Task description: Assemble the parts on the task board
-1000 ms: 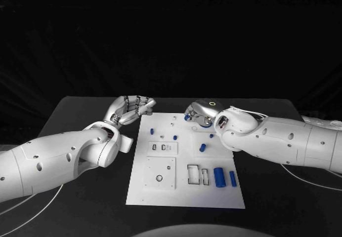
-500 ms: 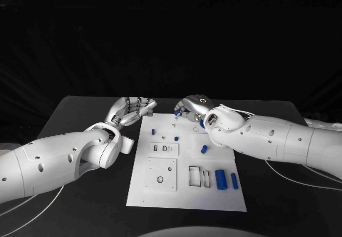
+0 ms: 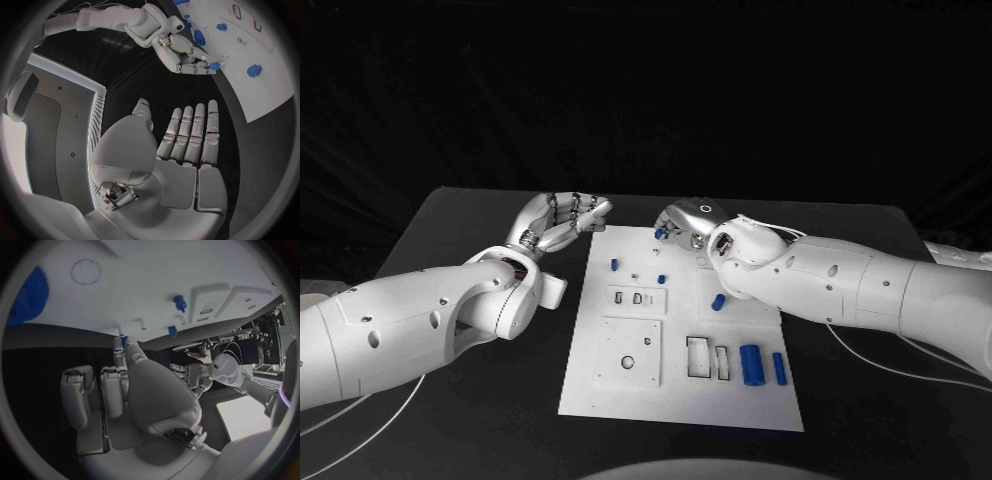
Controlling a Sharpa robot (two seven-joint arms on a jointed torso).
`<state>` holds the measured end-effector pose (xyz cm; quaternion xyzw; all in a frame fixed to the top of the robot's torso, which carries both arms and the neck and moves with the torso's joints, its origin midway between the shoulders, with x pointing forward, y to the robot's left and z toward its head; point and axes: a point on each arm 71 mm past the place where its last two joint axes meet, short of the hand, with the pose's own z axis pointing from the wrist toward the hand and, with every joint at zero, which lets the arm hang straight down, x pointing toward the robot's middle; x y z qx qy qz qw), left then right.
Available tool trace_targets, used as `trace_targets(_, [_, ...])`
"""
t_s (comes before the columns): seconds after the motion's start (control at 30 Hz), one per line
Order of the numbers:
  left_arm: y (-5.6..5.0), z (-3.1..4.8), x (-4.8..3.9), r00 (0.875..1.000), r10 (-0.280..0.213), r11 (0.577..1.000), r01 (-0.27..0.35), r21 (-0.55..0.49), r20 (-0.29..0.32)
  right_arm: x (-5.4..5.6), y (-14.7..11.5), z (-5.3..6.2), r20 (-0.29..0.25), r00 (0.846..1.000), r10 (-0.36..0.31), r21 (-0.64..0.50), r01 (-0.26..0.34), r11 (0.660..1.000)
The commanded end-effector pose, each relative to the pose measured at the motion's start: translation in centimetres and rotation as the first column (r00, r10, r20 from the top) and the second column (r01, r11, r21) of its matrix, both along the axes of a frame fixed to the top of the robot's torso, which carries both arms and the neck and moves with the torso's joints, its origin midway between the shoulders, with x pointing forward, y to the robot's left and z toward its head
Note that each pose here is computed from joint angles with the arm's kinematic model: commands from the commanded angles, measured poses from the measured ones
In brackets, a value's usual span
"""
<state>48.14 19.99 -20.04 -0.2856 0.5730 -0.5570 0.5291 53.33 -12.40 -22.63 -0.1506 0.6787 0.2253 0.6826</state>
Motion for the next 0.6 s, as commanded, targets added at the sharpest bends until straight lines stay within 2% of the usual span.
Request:
trace_targets(0.03, [-0.14,0.37,-0.01,1.000,-0.004,1.000,0.004,-0.003,0.025,0.07,-0.03,-0.42,-0.028,0.999,-0.022,-0.053,0.020,0.998])
trace_targets(0.27, [-0.15,0.29,0.01,1.000,-0.007,1.000,0.007,-0.001,0.025,0.14,0.22,-0.49,-0.016,0.998,-0.054,-0.067,0.053,0.996])
trace_targets(0.6, [0.16,0.05,-0.01,1.000,-0.001,1.000,0.000,0.006,0.020,0.16,0.20,-0.66,-0.015,0.997,-0.069,-0.070,0.068,0.995])
